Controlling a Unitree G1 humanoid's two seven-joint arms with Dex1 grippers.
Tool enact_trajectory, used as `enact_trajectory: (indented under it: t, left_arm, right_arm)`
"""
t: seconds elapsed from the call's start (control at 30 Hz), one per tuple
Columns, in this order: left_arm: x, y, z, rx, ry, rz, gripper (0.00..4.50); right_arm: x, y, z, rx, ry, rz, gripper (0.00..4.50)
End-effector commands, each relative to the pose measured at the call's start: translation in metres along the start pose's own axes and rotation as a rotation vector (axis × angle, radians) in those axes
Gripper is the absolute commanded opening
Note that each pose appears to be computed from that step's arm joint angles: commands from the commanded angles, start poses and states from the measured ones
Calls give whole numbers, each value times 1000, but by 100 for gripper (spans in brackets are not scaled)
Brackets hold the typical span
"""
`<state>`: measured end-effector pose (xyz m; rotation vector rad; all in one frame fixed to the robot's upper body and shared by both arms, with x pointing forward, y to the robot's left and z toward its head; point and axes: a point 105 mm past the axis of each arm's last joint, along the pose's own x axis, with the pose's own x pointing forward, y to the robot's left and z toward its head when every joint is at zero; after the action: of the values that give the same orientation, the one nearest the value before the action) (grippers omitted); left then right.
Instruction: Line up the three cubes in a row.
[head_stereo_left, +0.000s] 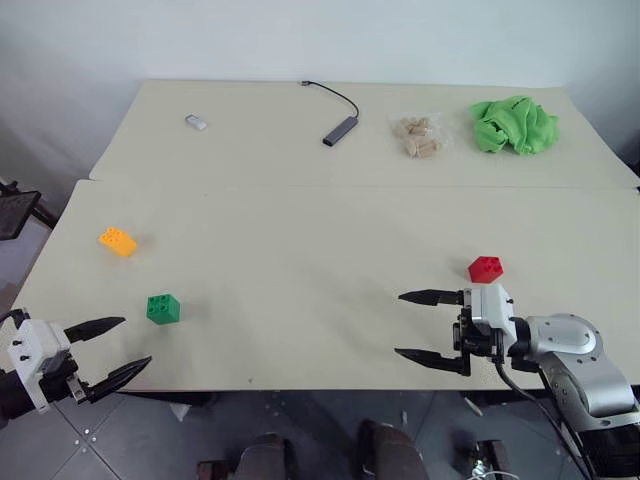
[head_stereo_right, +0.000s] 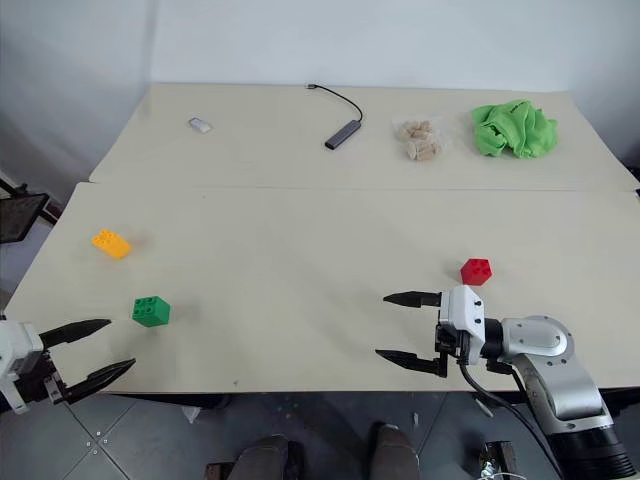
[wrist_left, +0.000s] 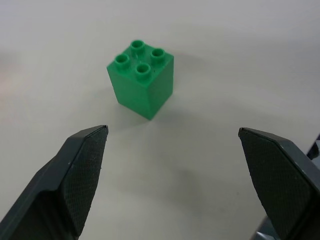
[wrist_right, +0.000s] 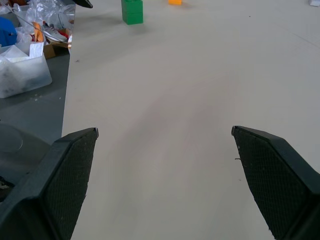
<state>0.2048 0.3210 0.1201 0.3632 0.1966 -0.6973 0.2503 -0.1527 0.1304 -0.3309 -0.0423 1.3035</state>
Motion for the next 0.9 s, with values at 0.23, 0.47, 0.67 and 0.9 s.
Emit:
enact_trajectory:
  t: [0.23,0.47,0.67,0.9]
  left_arm:
    - [29,-14,49,-91,-66,-89,445]
    - [77,-34,106,31,-288,-170,445]
    - [110,-50,99,124,-269,-331,445]
    - [121,-52,98,103,-260,-374,445]
  right_arm:
    - [-34,-12,19,22,-67,-269,450]
    - [-153,-22,7,32,32,-833,450]
    - [-215,-6,-29,69,197,-1095,450]
    - [-169,-35,-24,146,228,-1028,450]
